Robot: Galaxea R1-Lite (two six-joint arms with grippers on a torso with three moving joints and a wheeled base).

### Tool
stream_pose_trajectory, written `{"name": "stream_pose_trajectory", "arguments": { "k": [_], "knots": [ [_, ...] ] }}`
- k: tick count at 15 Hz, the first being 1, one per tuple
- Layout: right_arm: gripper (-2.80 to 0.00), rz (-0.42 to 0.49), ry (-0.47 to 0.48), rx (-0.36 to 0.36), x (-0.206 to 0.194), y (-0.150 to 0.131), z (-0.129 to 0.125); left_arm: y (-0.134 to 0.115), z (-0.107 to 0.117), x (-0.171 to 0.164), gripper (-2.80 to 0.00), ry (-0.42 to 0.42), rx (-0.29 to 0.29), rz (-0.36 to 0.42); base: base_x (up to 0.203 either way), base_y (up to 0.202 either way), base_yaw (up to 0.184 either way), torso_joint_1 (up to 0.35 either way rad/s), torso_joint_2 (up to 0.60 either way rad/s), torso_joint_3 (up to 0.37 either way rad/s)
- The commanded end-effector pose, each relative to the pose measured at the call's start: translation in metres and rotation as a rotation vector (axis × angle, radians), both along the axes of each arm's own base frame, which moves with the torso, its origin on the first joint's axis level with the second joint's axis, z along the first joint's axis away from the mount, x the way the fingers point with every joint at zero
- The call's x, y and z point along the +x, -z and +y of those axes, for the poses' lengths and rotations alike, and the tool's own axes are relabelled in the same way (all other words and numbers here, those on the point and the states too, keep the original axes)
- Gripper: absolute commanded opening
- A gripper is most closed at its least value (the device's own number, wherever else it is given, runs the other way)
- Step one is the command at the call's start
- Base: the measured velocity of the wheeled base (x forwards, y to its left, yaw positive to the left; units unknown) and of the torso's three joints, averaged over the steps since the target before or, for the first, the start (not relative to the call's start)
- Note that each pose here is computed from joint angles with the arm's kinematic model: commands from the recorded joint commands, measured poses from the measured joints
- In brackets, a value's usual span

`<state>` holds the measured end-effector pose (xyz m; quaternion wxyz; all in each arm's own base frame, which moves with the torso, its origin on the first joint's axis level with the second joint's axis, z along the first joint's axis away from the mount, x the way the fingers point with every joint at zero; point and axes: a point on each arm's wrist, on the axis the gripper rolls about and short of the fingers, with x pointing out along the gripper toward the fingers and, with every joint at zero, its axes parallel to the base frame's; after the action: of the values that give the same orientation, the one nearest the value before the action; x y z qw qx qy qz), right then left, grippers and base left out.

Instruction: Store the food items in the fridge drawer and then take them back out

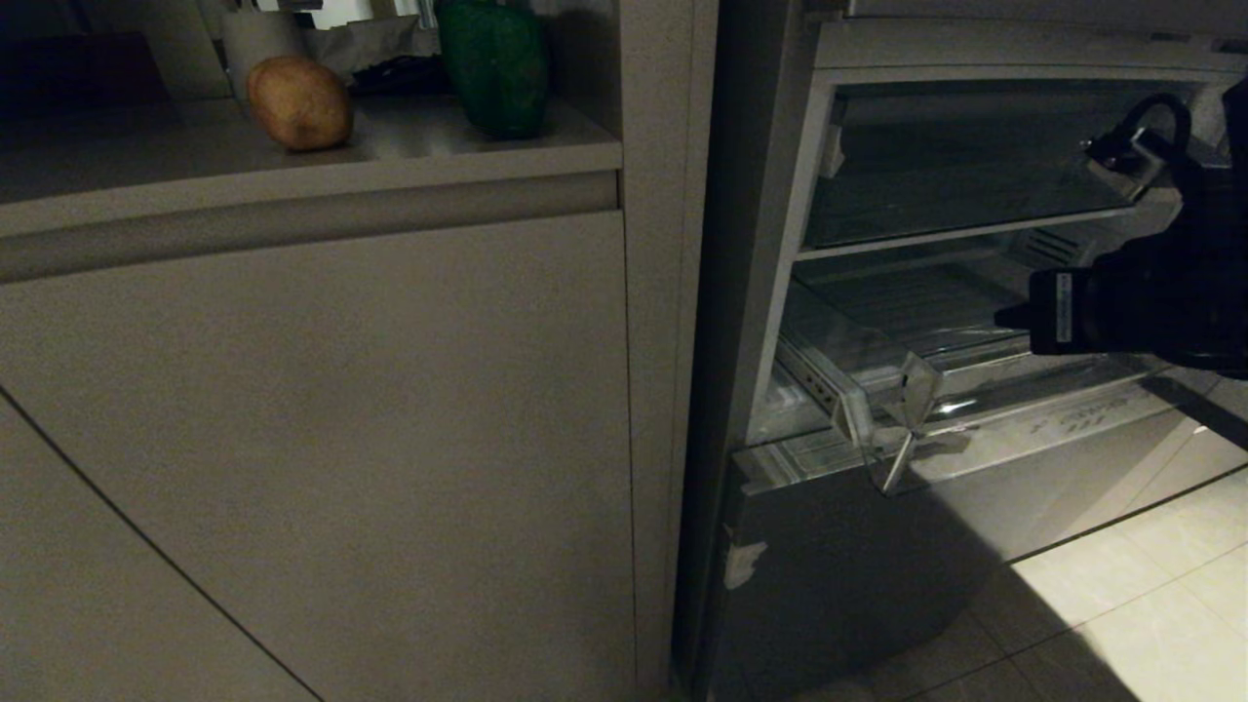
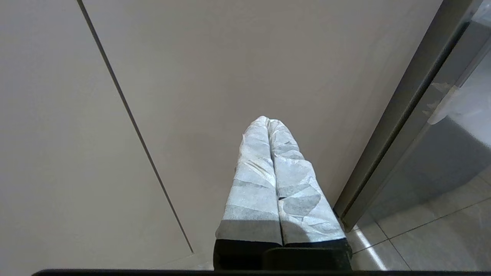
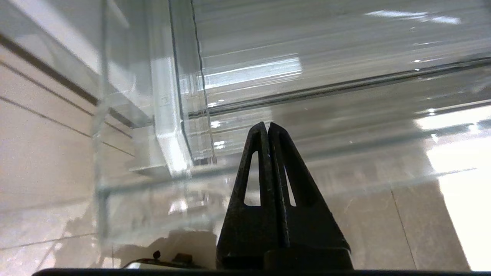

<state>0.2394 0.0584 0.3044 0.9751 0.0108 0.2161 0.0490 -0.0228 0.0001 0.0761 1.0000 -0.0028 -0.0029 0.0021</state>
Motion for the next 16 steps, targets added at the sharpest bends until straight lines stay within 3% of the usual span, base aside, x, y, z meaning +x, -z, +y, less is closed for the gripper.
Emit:
{"name": "stream_pose_trajectory", "arguments": {
  "k": [1, 6, 16],
  "knots": [
    [-2.8, -0.037, 0.002, 0.007, -0.024, -0.01, -0.006, 0.0, 0.0, 0.0, -2.8, 0.0, -0.001, 0.001, 0.0, 0.0, 0.0, 0.0, 0.0, 0.0],
    [-2.8, -0.037, 0.006, 0.006, -0.035, -0.014, -0.009, 0.0, 0.0, 0.0, -2.8, 0.0, -0.001, 0.001, 0.0, 0.0, 0.0, 0.0, 0.0, 0.0],
    [-2.8, 0.066, 0.005, -0.024, 0.029, 0.011, 0.005, 0.0, 0.0, 0.0, -2.8, 0.0, -0.001, 0.001, 0.0, 0.0, 0.0, 0.0, 0.0, 0.0]
  ]
}}
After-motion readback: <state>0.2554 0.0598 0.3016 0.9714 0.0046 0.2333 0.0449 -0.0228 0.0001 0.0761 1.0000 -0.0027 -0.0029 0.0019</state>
